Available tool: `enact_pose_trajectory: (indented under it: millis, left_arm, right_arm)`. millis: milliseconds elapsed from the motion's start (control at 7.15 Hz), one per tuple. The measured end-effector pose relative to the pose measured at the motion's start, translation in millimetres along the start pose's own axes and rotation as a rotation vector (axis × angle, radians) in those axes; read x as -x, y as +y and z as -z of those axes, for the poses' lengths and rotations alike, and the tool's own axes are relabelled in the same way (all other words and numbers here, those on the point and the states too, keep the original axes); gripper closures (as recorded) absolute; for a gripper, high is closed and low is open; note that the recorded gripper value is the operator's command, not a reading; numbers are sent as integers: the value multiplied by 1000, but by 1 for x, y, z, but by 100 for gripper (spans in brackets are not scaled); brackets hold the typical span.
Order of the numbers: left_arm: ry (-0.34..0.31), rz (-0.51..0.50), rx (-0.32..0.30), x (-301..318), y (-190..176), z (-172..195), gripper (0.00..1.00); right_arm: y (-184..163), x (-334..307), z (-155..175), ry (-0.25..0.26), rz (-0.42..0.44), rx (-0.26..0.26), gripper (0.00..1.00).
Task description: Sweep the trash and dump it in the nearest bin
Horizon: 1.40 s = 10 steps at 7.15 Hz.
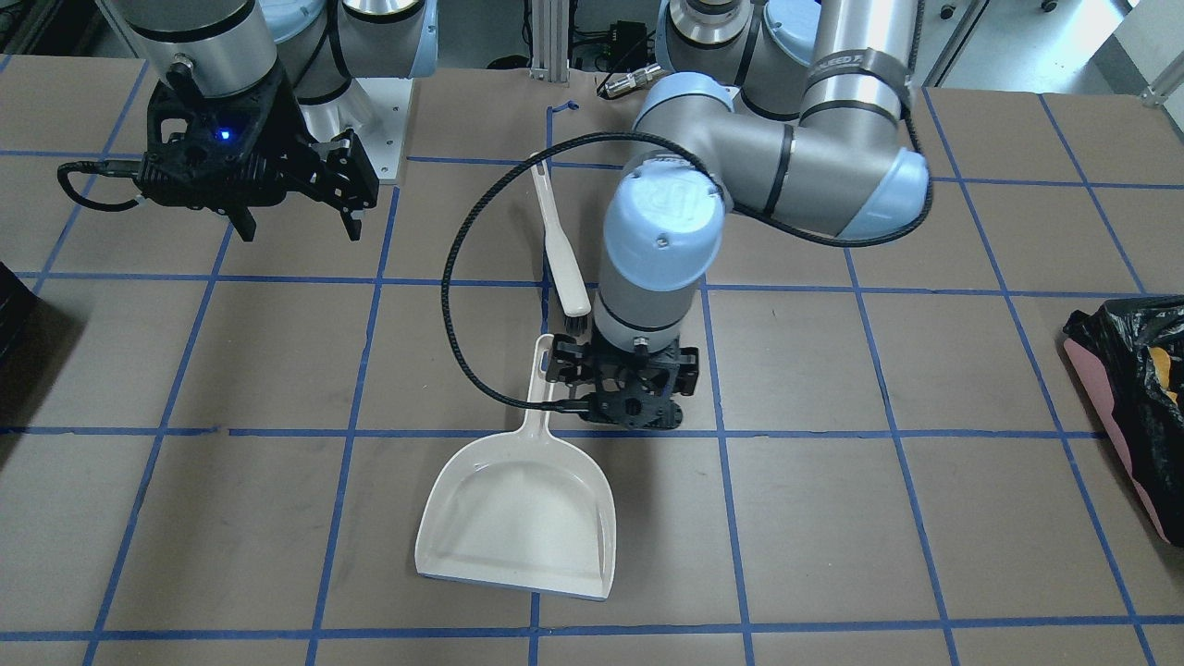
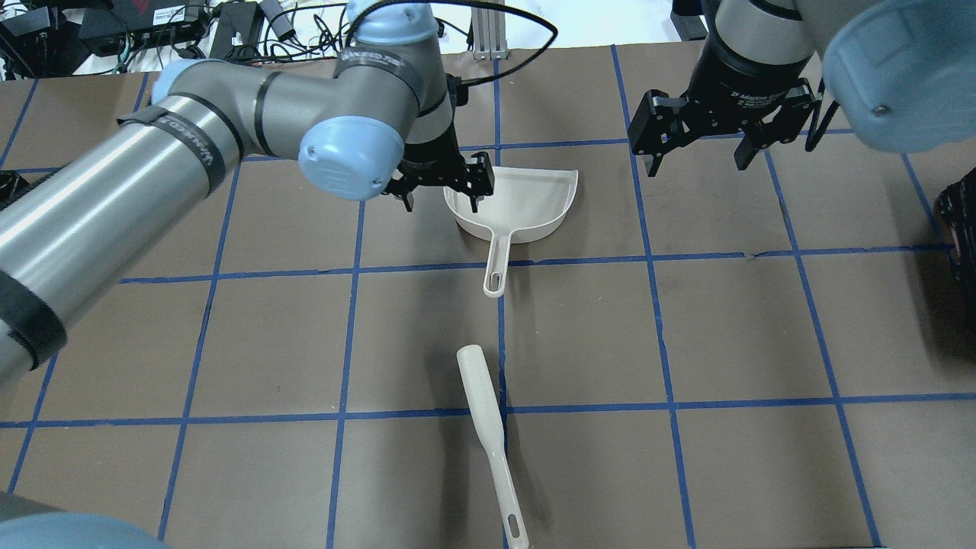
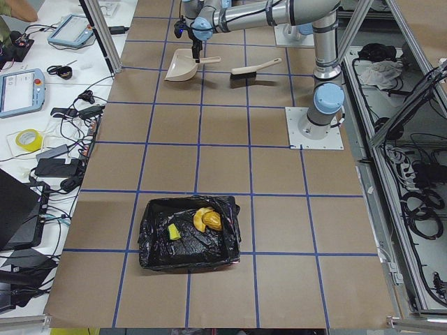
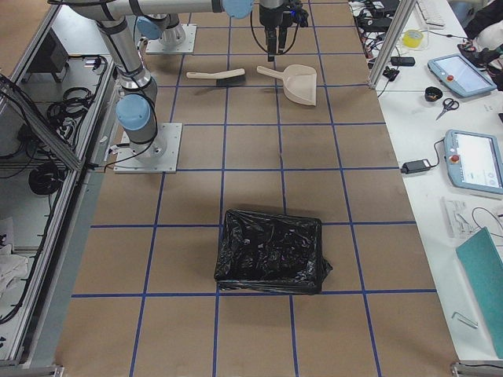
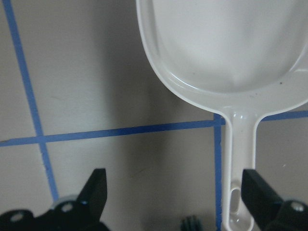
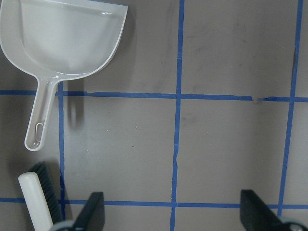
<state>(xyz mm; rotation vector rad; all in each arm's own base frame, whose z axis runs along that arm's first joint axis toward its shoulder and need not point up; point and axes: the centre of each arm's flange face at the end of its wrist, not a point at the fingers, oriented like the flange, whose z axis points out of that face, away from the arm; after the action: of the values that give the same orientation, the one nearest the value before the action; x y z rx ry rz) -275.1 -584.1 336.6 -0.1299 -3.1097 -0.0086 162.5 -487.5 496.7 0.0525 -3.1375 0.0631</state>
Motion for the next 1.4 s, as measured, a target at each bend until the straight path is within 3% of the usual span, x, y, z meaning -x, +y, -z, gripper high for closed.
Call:
enact_pose_trajectory:
  millis: [280,699,979,1399]
  left_arm:
    - [-37,39,-62,72,-12,55,0]
    - [-68,70,-92,156,5,146,0]
    - [-95,93,-87,181,18,160,0]
    - [-132,8,-74,189,44,168,0]
  right_arm:
    - [-1,0,-1,0,0,-3,0]
    - [-1,-1,-2,2,-2,-2,0]
    - [-2,-1,-1,1,-4,-2,0]
    - [-2,-2,-1,0,-5,-3,0]
